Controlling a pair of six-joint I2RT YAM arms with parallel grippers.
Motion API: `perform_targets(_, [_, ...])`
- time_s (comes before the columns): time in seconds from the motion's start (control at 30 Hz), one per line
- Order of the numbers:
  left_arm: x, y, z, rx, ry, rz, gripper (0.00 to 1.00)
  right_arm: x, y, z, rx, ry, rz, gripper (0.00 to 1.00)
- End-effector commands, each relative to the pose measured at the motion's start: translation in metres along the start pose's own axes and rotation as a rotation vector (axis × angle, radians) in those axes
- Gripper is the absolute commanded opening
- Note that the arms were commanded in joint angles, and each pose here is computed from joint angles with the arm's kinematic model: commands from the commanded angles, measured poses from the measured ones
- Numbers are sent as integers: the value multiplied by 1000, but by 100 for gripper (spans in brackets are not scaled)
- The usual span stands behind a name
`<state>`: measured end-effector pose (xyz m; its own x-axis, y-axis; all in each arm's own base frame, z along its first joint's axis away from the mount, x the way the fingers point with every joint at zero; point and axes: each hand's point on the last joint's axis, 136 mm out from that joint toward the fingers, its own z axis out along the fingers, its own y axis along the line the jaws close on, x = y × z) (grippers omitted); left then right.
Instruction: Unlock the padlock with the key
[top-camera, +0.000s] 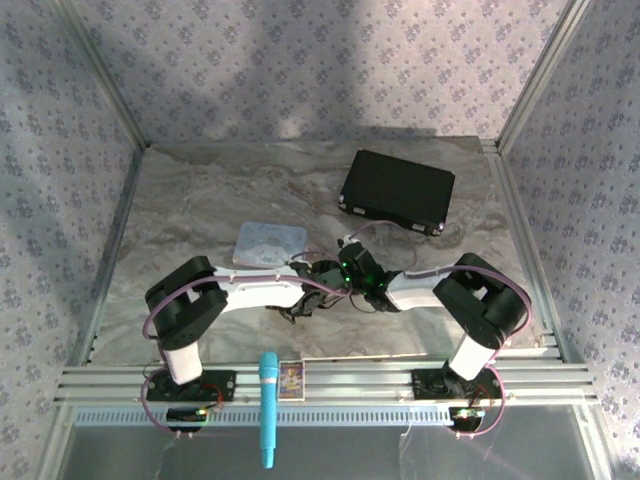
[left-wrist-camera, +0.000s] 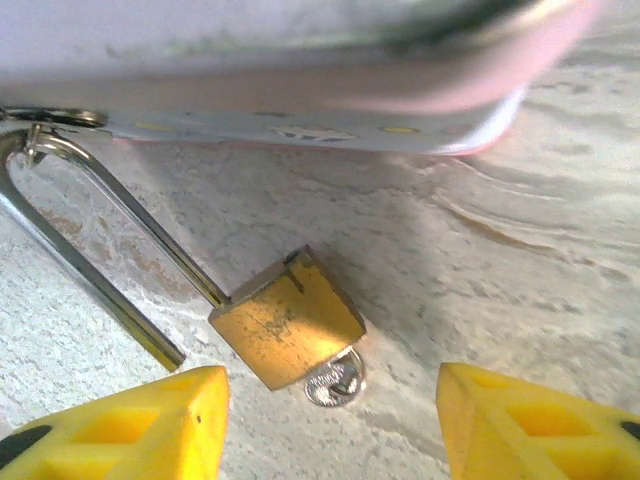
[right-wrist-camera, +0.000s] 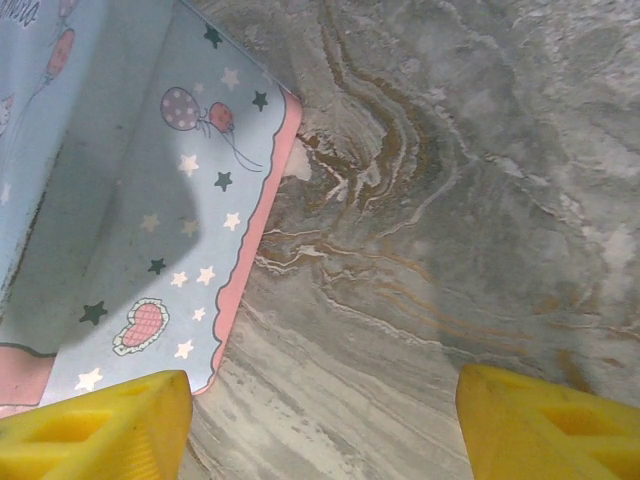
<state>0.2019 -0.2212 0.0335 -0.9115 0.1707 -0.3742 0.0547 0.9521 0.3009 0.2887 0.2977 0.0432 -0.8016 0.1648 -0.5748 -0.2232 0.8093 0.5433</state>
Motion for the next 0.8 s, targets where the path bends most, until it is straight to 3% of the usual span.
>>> perform_targets(0.0, [-15, -8, -25, 100, -60, -32, 62, 25, -42, -6, 139, 60, -3, 73])
perform_targets(0.23, [-42, 29, -62, 263, -183, -206, 99, 17, -15, -21, 43, 33, -135, 81])
perform_targets(0.3, [-52, 47, -75, 351, -241, -304, 100, 17, -11, -25, 35, 41, -173, 98])
perform_targets(0.47, [-56, 91, -76, 552, -261, -539, 100, 26, 21, -33, -21, 78, -303, 99])
perform_targets(0.6, [-46, 115, -58, 604, -223, -680, 100, 41, 60, -30, -57, 96, -432, 86])
perform_targets(0.77, [-36, 111, -35, 595, -179, -680, 89, 53, 78, -4, -65, 149, -406, 72])
